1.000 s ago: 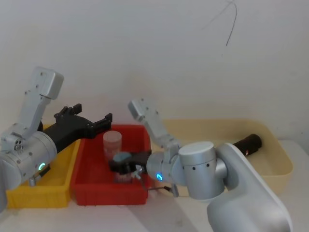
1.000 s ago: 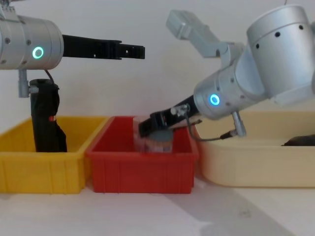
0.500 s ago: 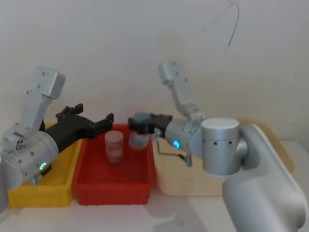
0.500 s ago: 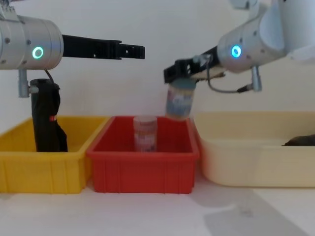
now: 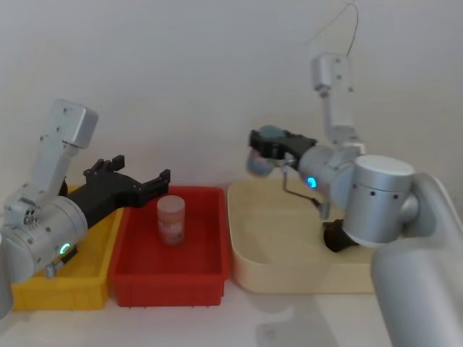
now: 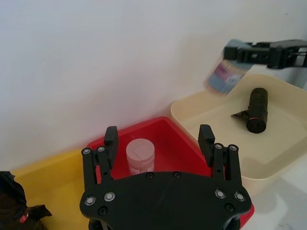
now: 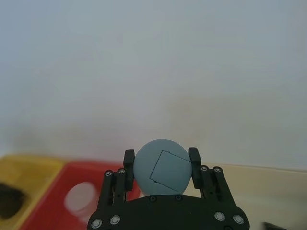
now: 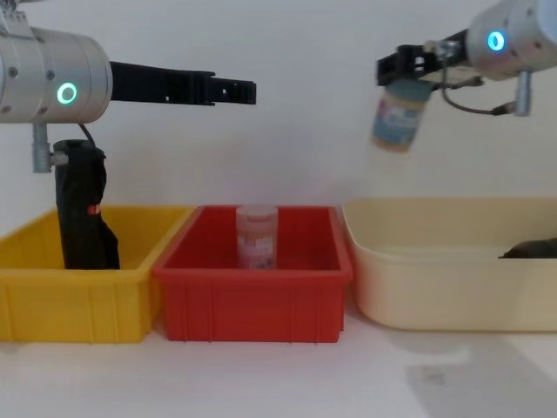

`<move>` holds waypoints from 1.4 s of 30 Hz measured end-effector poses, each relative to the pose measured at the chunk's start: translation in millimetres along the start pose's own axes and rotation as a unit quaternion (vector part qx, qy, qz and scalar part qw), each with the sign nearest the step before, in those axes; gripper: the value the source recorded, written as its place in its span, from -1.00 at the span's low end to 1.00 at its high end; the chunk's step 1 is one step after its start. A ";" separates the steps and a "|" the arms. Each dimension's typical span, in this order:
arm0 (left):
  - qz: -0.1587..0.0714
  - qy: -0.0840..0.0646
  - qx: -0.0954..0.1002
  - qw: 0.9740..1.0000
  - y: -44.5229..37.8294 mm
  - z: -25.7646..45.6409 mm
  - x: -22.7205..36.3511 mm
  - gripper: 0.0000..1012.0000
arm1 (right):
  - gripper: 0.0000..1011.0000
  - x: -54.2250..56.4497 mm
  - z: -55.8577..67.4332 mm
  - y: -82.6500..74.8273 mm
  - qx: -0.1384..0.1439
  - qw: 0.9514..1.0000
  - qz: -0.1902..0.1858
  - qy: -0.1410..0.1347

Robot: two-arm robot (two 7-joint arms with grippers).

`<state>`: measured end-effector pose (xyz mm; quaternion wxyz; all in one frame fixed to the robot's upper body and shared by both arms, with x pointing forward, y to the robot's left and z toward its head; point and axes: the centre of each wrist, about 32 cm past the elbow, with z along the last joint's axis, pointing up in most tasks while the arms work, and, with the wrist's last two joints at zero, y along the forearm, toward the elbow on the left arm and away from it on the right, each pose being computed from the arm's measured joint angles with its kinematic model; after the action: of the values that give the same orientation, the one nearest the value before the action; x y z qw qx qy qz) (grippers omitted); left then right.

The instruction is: Pick up the garbage bag with the one hand and transfer it to the other hand.

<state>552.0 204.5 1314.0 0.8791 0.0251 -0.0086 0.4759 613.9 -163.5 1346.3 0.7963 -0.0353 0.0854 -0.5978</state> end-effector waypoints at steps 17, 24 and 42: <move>0.000 0.000 0.000 1.000 0.0 0.0 0.0 0.98 | 0.87 54.9 -38.3 -6.9 0.029 0.998 -0.057 0.025; 0.000 0.000 0.000 1.000 0.0 0.0 0.0 0.98 | 0.98 59.3 -52.9 -13.2 0.032 0.999 -0.034 0.010; 0.000 0.000 0.000 1.000 0.0 0.0 0.0 0.98 | 0.98 40.6 -86.8 -35.3 0.026 0.996 0.077 -0.048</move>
<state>552.0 204.6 1314.0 0.8791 0.0251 -0.0086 0.4759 575.9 -208.4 1262.8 0.8438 -0.0368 0.0336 -0.5343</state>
